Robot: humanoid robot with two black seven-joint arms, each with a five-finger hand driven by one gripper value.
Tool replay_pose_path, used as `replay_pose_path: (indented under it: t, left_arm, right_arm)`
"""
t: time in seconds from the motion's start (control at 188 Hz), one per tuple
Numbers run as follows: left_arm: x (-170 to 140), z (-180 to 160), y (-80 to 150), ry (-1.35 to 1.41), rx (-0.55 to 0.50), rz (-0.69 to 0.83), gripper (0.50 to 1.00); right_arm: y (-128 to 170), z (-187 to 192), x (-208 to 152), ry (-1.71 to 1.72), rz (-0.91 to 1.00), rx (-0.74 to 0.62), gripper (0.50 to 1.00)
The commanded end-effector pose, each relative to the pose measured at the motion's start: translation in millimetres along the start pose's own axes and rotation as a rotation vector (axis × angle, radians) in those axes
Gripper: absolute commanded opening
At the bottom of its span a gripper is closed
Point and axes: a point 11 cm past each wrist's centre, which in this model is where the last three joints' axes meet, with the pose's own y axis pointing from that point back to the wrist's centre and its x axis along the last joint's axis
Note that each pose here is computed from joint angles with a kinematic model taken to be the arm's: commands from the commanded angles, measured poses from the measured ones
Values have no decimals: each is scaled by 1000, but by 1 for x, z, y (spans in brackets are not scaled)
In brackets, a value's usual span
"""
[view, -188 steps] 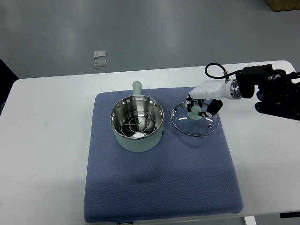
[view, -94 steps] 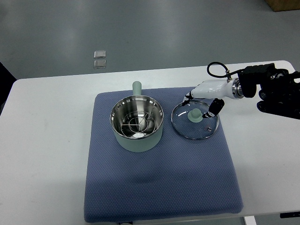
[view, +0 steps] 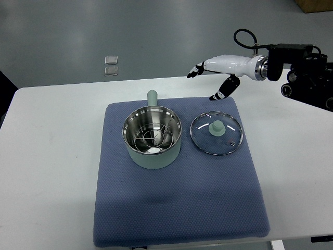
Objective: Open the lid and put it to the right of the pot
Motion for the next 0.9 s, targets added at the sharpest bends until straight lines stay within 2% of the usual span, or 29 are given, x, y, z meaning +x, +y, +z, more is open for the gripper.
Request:
replay_pose_path:
  t: [0.0,0.138,0.181,0.218,0.292,0.346,0.362,0.564,0.649,0.697,0.888,0.893]
  left_arm:
    - [0,0,0,-1,-1,0,1000]
    - [0,0,0,-1,-1,0,1000]
    - [0,-1,0,1,2,0,1000]
    - [0,0,0,-1,-1,0,1000]
    - [0,0,0,-1,-1,0,1000]
    - [0,0,0,-1,-1,0,1000]
    - [0,0,0,1,1,0,1000]
    - [0,0,0,-1,-1,0,1000]
    - [0,0,0,-1,-1,0,1000]
    - [0,0,0,-1,1,0,1000]
    - [0,-1,0,0,2,0,1000]
    - [0,0,0,-2,0,0,1000]
  right_arm:
    - [5,5,9,-119,79,7,819]
    - [15,24,16,-319,224,-13,821]
    - [18,32,19,-388,286,-23,829]
    - [19,36,19,-465,345,-24,856]
    - [19,41,18,-604,439,-19,856]
    - [19,41,18,-604,439,-19,856]
    - [24,49,16,-715,507,-30,856]
    - [30,69,-13,-1065,671,-32,860]
    - [31,72,-18,-1115,688,-34,862]
    - [31,74,-26,-1225,725,-31,889]
    - [31,79,-46,-1337,737,-35,891]
    - [30,80,-55,-1372,724,-36,891]
